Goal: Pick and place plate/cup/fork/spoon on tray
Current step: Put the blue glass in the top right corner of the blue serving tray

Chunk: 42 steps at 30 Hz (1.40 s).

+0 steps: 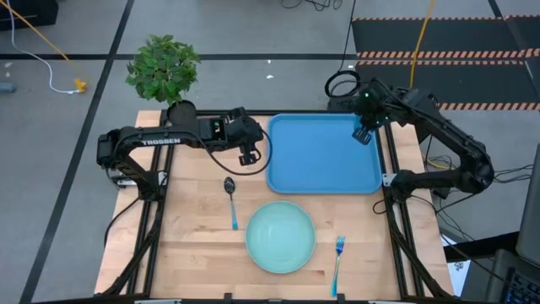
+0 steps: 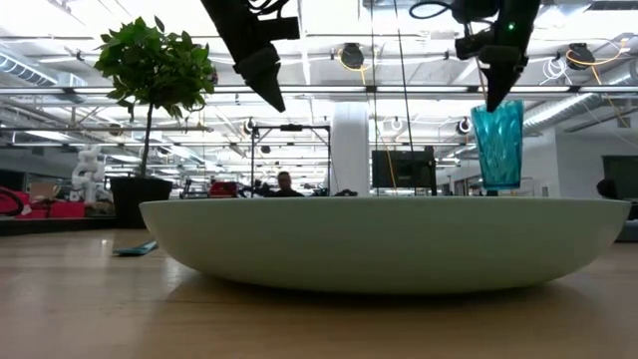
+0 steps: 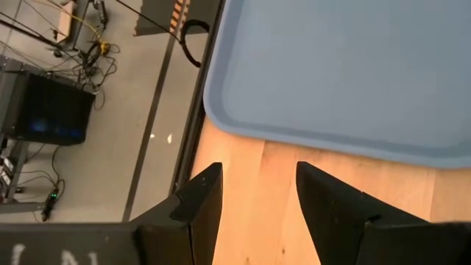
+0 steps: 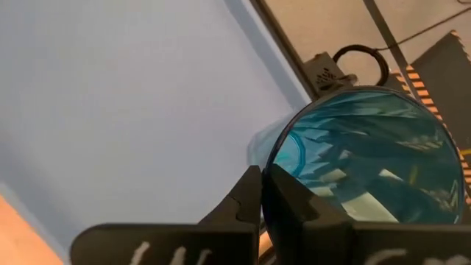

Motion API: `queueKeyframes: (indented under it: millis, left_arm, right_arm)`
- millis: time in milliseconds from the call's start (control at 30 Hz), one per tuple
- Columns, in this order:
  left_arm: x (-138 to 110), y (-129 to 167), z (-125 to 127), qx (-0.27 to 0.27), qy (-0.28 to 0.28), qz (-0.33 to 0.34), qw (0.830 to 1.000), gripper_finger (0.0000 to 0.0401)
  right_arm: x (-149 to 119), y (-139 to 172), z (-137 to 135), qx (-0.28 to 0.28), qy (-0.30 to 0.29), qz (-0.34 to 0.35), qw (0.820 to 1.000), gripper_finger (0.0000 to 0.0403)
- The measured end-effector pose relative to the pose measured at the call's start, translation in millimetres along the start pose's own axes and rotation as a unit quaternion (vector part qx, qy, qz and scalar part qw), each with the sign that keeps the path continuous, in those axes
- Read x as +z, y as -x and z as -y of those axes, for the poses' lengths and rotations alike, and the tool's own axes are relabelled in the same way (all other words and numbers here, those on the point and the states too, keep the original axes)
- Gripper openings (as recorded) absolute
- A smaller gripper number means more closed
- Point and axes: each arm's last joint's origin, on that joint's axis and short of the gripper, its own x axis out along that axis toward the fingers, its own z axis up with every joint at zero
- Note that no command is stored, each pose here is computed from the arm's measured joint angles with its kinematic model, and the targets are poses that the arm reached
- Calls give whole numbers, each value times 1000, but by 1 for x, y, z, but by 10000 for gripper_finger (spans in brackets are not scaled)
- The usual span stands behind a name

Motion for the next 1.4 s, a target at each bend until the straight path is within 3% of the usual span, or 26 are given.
queueKeyframes:
  millis: [267,667,1067,1400]
  left_arm:
    - [0,0,1,-13,7,5,1000,175]
    - [3,0,0,-12,7,18,1000,175]
    - [3,0,0,-12,1,19,1000,175]
    - [3,0,0,-13,3,16,1000,175]
  right_arm:
    - [-3,-14,18,-8,-45,9,999,0]
    - [-3,-62,25,11,-44,-23,999,0]
    - [5,-85,34,10,-37,-38,999,0]
    - [5,-87,37,-18,-39,-46,998,16]
